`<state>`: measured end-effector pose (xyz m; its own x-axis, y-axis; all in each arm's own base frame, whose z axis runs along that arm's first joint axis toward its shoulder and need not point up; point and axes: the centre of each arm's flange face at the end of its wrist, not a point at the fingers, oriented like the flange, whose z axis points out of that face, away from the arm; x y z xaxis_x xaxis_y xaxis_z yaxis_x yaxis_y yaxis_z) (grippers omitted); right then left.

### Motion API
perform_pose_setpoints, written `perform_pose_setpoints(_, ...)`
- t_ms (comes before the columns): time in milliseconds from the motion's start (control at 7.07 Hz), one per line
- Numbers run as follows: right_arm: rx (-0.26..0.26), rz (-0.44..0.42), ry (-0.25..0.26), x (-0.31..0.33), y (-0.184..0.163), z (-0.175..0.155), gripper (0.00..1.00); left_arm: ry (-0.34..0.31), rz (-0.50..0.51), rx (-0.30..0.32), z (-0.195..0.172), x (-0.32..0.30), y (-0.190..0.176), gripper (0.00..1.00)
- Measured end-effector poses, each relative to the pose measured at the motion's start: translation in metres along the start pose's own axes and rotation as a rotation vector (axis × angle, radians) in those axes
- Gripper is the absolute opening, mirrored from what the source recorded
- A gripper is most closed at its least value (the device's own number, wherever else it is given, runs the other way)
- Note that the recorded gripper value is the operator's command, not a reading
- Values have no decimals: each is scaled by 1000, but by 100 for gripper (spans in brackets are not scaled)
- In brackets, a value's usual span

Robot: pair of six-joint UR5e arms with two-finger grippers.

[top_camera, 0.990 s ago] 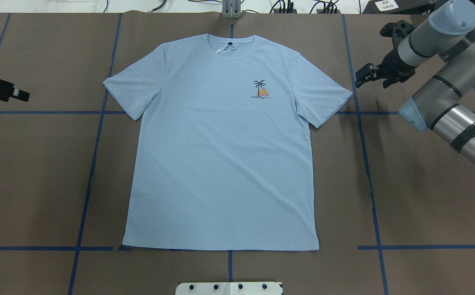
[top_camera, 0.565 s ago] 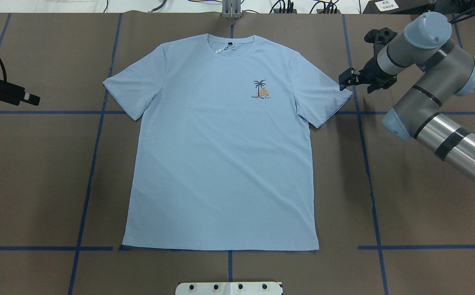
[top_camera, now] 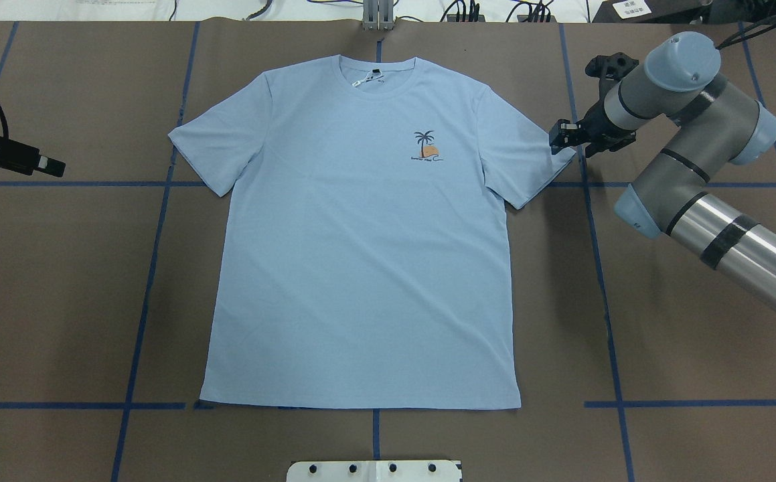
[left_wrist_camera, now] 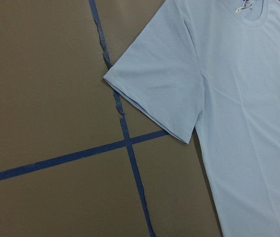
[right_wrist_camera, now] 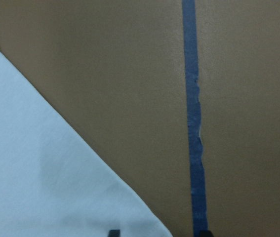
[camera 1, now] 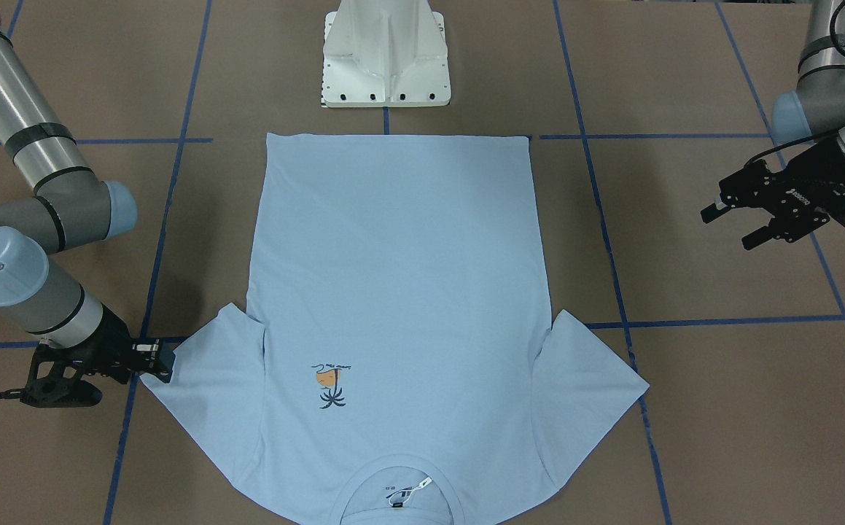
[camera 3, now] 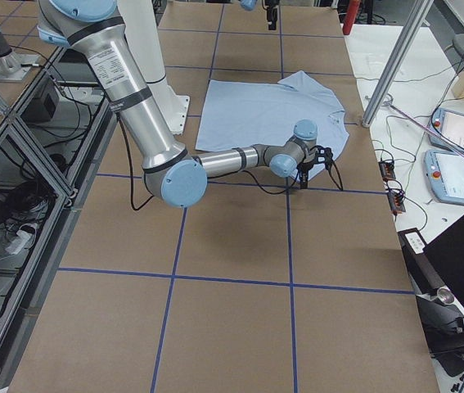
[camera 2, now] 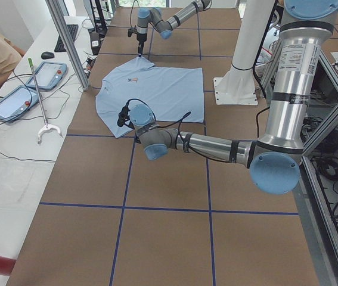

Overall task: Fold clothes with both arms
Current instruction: 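Move the right gripper toward the shirt's shoulder near the palm print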

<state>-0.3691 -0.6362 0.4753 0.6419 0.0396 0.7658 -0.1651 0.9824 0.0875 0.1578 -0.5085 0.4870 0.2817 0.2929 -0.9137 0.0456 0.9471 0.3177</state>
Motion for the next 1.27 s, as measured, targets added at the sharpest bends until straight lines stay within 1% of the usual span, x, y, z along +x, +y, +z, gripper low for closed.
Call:
perform_pose_setpoints(283,3,-3,-5,-4,1,-1,0,7,16,8,-4,-8,15,100)
perform_pose_setpoints(424,11,-7,-19,-13,-1,-7,0,9,20,10,-5,-11,19,100)
perform_pose_setpoints(565,17,2,-46,-38,-3,-14,0,9,20,9,-5,-12,21,100)
perform_pose_setpoints(848,24,84,-108,-122,-2,-21,0,8,17,7,-4,-15,22,100)
perform_pose_setpoints(990,46,127,-115,-164,-4,-19,0,7,17,7,-4,-15,22,100)
perform_pose_setpoints(1131,71,159,-110,-194,-7,-14,0,7,16,7,-3,-16,22,100)
perform_pose_setpoints(1272,83,171,-106,-208,-8,-11,0,7,16,6,-3,-16,22,100)
